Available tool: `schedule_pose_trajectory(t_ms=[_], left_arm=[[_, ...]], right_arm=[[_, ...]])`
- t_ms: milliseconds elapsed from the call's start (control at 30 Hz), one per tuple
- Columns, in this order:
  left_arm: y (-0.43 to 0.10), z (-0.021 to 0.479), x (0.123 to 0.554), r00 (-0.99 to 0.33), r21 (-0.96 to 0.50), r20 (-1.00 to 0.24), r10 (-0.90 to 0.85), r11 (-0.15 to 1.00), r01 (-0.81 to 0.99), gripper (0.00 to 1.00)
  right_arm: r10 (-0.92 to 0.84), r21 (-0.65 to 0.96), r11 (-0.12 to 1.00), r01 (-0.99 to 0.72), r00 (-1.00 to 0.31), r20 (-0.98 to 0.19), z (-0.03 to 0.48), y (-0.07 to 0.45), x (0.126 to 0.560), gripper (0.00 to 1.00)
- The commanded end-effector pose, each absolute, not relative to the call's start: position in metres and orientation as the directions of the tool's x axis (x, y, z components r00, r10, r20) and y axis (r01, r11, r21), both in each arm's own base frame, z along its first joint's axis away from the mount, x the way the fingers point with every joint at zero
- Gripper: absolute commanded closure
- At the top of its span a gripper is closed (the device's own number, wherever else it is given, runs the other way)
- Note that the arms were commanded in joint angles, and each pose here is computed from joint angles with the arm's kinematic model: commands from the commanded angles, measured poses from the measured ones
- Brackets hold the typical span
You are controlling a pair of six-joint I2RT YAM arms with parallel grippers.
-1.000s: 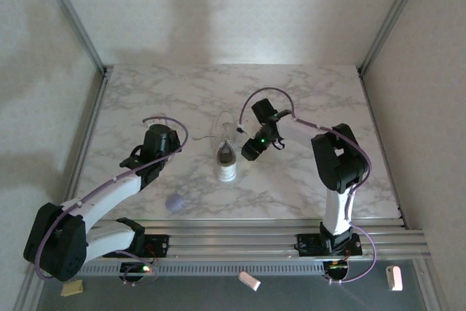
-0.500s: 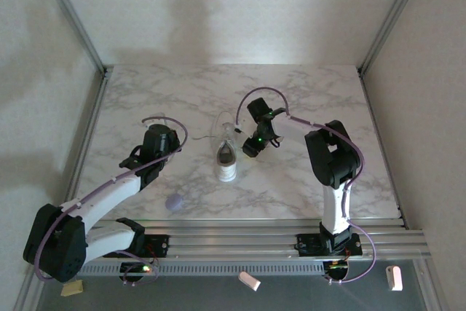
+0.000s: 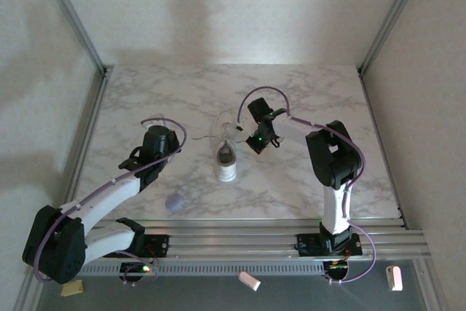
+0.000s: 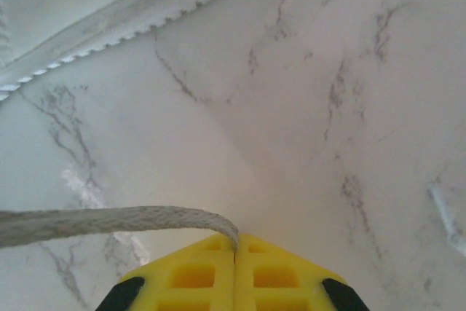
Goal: Tie the shoes
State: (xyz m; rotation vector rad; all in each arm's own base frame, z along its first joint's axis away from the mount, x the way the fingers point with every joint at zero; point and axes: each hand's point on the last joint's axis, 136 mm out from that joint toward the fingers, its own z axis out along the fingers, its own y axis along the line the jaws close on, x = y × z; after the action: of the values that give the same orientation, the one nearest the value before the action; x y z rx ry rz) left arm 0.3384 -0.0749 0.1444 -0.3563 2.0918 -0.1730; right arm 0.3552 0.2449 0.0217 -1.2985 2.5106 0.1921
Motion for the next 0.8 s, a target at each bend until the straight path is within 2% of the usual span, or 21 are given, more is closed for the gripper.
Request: schedule_pose_trajectory(t_ms=[0,100,233,367,567,600,733,767], left_arm=[[-0.069,0.142,0.335,-0.479,-0.265,-0.813,-0.331,0.943,-0.201,1.00],[-0.070,0.142,0.336,-0.480,-0.264,-0.814,-0.327,0.944,-0.197,1.00],[-0.070,0.140,0.336,-0.485,-0.258,-0.814,-0.321,0.947,-0.194,1.00],[-0.072,0.141,0.336,-0.484,-0.264,-0.814,-0.321,0.947,-0.184,1.00],[-0.074,0.140,0.337,-0.493,-0.254,-0.814,-0.306,0.952,-0.171,1.00],[-0.074,0.140,0.337,-0.493,-0.256,-0.814,-0.307,0.952,-0.168,1.00],[-0.076,0.138,0.337,-0.499,-0.259,-0.811,-0.306,0.952,-0.163,1.00],[-0.077,0.137,0.337,-0.503,-0.257,-0.810,-0.302,0.953,-0.158,1.00]], right_arm=[[-0.720,0.050,0.631,-0.774,-0.609,-0.333,0.038,0.248,0.338,1.00],[-0.701,0.061,0.659,-0.750,-0.641,-0.312,0.038,0.246,0.333,1.00],[-0.698,-0.006,0.679,-0.734,-0.642,-0.317,0.040,0.244,0.331,1.00],[-0.570,-0.063,0.791,-0.609,-0.694,-0.440,0.063,0.243,0.346,1.00],[-0.517,-0.166,0.837,-0.521,-0.654,-0.552,0.083,0.237,0.345,1.00],[-0.508,-0.181,0.848,-0.497,-0.668,-0.544,0.085,0.234,0.346,0.98],[-0.522,-0.192,0.852,-0.487,-0.760,-0.387,0.068,0.223,0.333,1.00],[-0.507,-0.183,0.861,-0.475,-0.761,-0.405,0.068,0.224,0.333,1.00]])
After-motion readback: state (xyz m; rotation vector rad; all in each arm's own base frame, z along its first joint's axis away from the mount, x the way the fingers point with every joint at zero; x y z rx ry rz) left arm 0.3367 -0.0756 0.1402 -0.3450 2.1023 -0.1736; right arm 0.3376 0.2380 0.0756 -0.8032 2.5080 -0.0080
